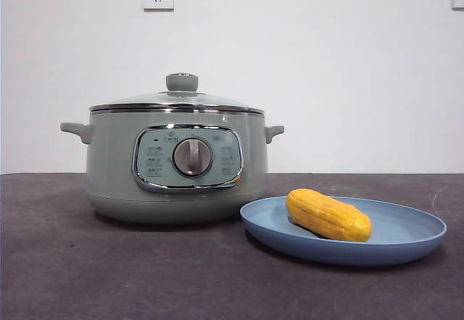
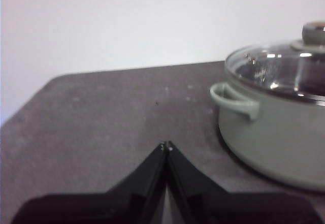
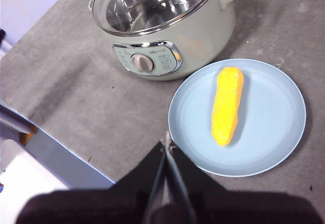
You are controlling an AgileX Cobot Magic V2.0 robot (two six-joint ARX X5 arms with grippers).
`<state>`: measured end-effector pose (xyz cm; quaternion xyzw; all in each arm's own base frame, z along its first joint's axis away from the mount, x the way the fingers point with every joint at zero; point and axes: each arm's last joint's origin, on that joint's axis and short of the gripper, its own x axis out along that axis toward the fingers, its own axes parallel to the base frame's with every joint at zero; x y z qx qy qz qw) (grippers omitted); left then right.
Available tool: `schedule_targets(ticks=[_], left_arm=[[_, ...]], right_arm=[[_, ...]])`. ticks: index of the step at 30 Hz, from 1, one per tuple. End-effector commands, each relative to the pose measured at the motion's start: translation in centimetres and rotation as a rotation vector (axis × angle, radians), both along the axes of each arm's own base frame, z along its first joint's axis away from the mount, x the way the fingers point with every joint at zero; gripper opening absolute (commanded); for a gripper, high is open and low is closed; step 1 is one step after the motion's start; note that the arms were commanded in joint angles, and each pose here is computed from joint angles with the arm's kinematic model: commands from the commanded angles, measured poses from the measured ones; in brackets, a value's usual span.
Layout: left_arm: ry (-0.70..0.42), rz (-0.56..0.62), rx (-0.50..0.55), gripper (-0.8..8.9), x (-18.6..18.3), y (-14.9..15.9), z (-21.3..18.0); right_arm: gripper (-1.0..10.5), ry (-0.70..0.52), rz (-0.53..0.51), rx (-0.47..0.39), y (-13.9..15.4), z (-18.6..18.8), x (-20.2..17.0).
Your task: Take the corn out from the steamer,put the corn on the plate,close the lid
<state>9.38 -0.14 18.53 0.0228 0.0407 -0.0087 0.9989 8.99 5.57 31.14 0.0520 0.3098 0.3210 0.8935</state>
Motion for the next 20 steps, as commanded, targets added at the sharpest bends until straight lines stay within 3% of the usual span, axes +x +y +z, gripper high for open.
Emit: schedule_targets(ticks=[1,7,20], left_arm=[[0.015,0.009,-0.055,-0.04,0.1,0.0,-1.6],[0.113,0.021,-0.127,-0.04,0.2,0.0,-4.0],[0.101,0.02,-0.129,-0.04,0.2,0.0,-3.8]], right_arm=[[0.0,0.0,0.001,-0.006,0.0,-0.2,0.0],[0.0,0.0,0.001,-0.006,0.0,-0.2,0.0],[0.0,0.001,0.001,-0.006,0.0,-0.2,0.0]])
